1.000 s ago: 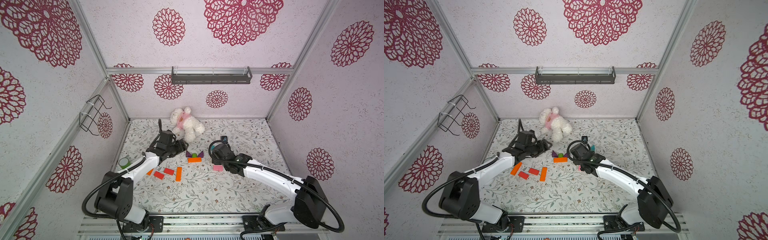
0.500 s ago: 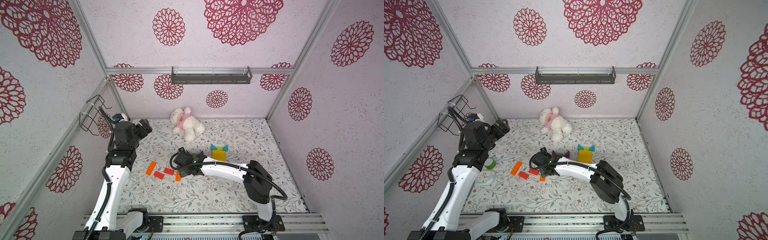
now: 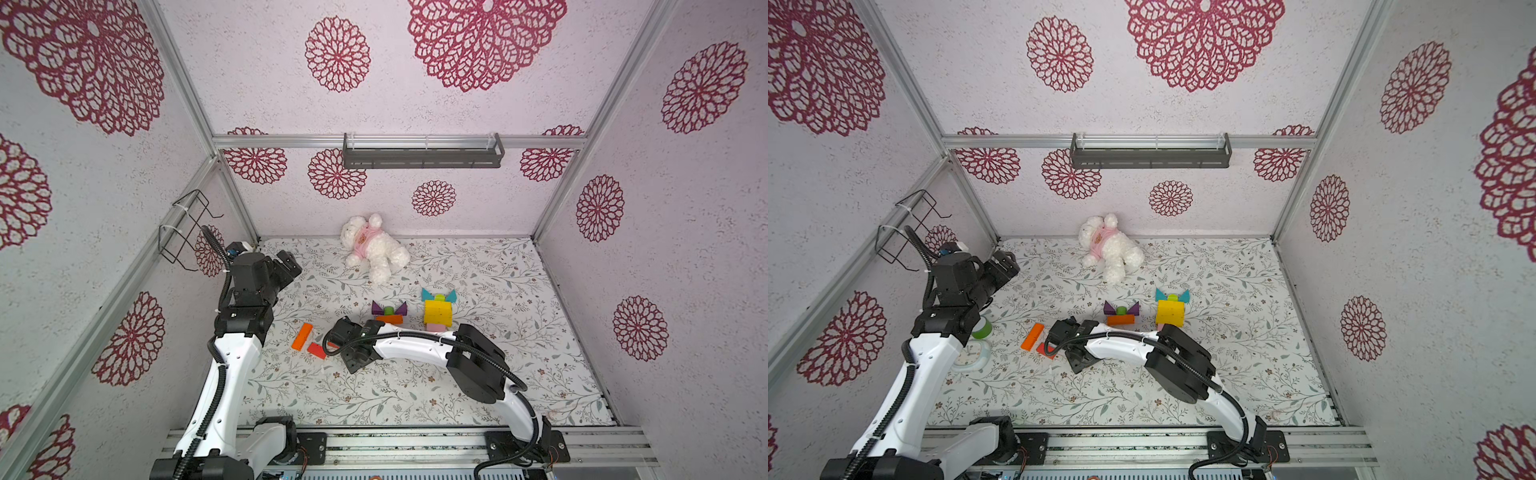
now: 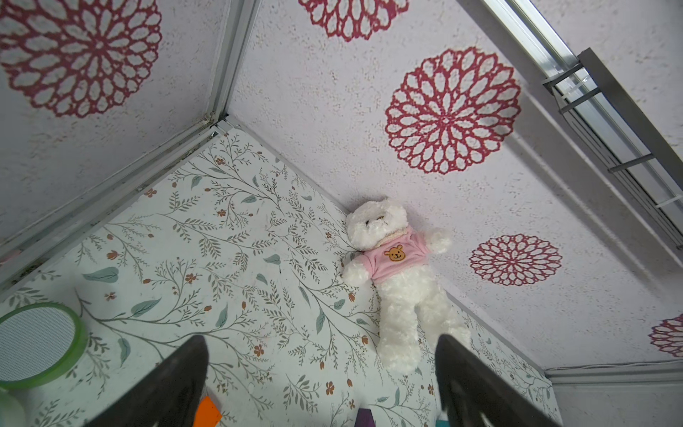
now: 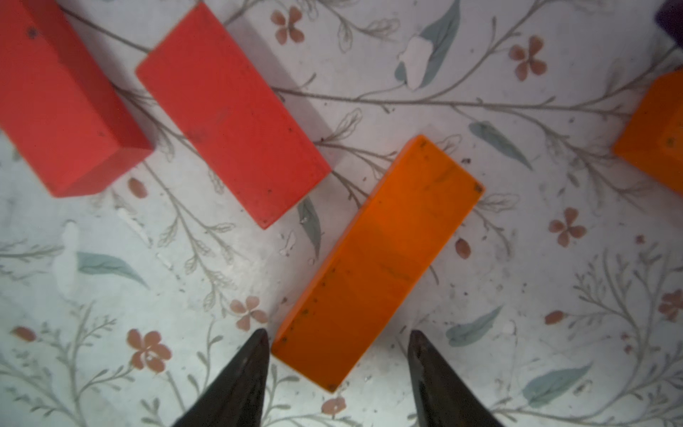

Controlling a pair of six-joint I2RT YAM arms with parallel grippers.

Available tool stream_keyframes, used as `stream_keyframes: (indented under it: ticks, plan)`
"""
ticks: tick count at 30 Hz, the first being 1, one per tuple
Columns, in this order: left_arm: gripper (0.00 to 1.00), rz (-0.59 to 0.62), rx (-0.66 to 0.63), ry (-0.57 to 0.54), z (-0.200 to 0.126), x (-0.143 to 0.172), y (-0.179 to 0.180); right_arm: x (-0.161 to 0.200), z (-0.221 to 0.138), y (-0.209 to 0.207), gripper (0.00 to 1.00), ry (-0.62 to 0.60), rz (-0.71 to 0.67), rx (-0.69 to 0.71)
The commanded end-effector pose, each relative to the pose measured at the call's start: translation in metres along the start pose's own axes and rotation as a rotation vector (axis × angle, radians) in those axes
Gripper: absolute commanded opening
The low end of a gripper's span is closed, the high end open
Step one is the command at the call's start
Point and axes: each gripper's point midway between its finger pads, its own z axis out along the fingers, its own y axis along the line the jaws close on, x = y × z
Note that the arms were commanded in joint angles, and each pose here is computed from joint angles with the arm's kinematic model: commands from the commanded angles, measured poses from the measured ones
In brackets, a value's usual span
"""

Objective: Assemble a carrot with building blocks
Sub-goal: Move the building block to the center of the board.

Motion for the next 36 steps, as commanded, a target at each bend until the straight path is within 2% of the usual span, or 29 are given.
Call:
stream_keyframes:
  ticks: [1, 5, 9, 14, 20, 24, 34, 36]
  plan:
    - [0.97, -0.018, 0.023, -0.025, -0.003, -0.008, -0.005, -0.009, -0.011, -0.009, 0.48, -0.032, 0.008, 0.031]
    - [0.97, -0.017, 0.021, -0.026, -0.003, -0.009, -0.005, -0.011, -0.017, -0.019, 0.34, -0.061, -0.002, 0.048]
    - [0.97, -0.019, 0.021, -0.019, 0.0, -0.007, -0.005, -0.014, -0.029, -0.027, 0.31, -0.111, -0.015, 0.041]
    - [0.97, -0.018, 0.019, -0.013, 0.002, -0.005, -0.004, -0.009, -0.037, -0.039, 0.3, -0.131, -0.058, 0.021]
    - [0.97, -0.019, 0.022, 0.002, 0.006, -0.002, -0.005, 0.01, -0.044, -0.057, 0.29, -0.121, -0.18, 0.013]
    - [0.98, -0.021, 0.028, 0.017, 0.009, 0.001, -0.005, 0.024, -0.037, -0.072, 0.3, -0.064, -0.221, 0.009]
    - [0.99, -0.021, 0.034, 0.031, 0.012, 0.004, -0.006, 0.037, -0.021, -0.098, 0.32, -0.012, -0.261, 0.032]
    - [0.99, -0.022, 0.034, 0.03, 0.012, 0.003, -0.006, 0.038, -0.019, -0.102, 0.37, -0.003, -0.264, 0.047]
